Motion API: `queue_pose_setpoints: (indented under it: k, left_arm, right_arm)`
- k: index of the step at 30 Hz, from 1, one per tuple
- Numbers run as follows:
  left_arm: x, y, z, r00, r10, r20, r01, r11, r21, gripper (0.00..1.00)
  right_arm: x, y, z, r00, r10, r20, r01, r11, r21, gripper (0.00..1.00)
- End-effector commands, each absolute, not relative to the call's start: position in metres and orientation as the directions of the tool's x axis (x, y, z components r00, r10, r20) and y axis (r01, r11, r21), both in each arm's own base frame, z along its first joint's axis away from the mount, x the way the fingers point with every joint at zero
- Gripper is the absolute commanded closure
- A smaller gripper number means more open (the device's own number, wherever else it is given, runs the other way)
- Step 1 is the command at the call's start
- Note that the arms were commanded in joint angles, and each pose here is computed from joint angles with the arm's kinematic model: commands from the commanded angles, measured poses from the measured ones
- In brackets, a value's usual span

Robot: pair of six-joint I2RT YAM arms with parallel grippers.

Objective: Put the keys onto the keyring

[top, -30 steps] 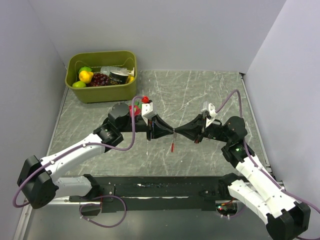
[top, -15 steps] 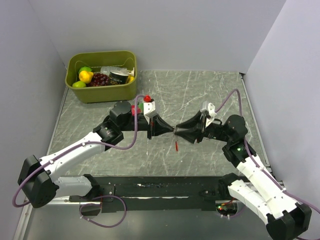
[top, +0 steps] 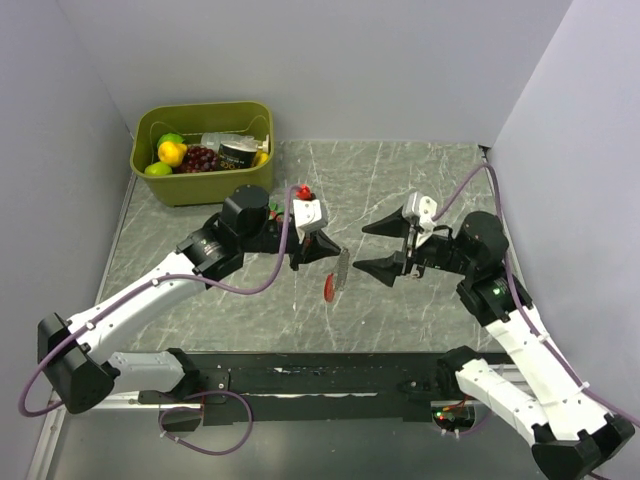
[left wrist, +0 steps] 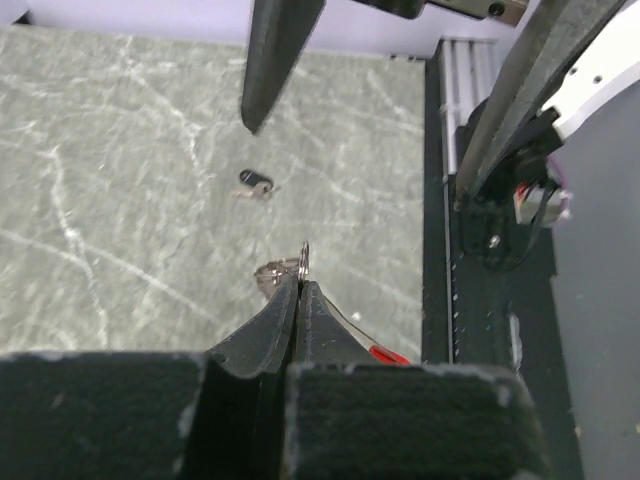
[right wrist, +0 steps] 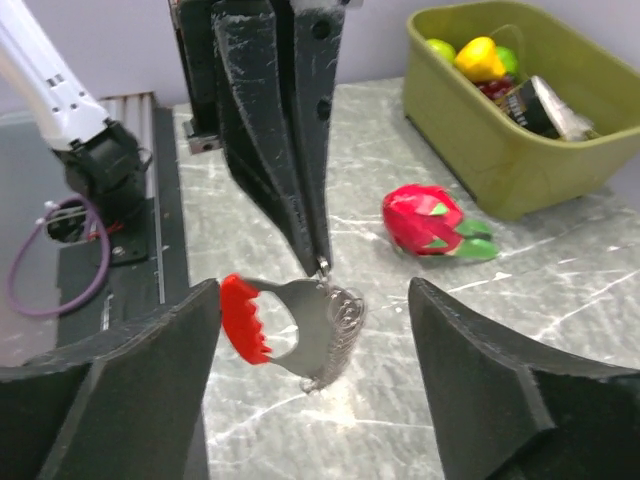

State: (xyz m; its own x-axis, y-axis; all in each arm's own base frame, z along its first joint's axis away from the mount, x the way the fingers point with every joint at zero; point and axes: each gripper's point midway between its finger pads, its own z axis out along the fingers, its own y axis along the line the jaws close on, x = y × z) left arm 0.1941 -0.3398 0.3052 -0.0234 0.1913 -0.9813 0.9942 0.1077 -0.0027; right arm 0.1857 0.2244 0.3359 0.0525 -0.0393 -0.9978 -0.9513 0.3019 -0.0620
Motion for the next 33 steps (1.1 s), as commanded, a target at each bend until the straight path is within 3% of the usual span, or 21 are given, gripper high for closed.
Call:
queue_pose_setpoints:
  k: [1,8,24,28,31,33]
  left_arm:
    - [0.199,-0.334,0.309,0.039,0.272,-0.962,0.991,0.116,0.072,0.99]
    - [0.200,-0.328,0.302,0.030,0.375,-0.927,0.990,0.114,0.079,0.99]
    - [0.199,-0.335,0.306,0.048,0.368,-0.929,0.991,0.096,0.089,0.99]
    - [0.200,-0.336,0.304,0.039,0.364,-0.930,0.991,0.106,0.083,0.99]
    - [0.199,-0.337,0.305,0.040,0.356,-0.934,0.991,0.102,0.081,0.99]
    - [0.199,-0.337,0.305,0.037,0.356,-0.934,0.992,0.103,0.079,0.99]
  right_arm:
    - [0.185,0.231,0.336,0.031,-0.074,-0.997,-0.972,0.231,-0.047,0.24]
    - [0.188,0.247,0.325,-0.068,-0.108,-0.992,-0.987,0.150,0.051,0.43]
    - [0.198,0.268,0.302,-0.131,-0.146,-0.981,-0.985,0.136,0.111,0.61]
    - [0.200,0.271,0.298,-0.146,-0.160,-0.976,-0.983,0.132,0.125,0.77]
    - [0.199,0.274,0.295,-0.160,-0.163,-0.974,-0.981,0.131,0.140,0.81]
    - [0.201,0.274,0.296,-0.159,-0.150,-0.976,-0.980,0.141,0.138,0.89]
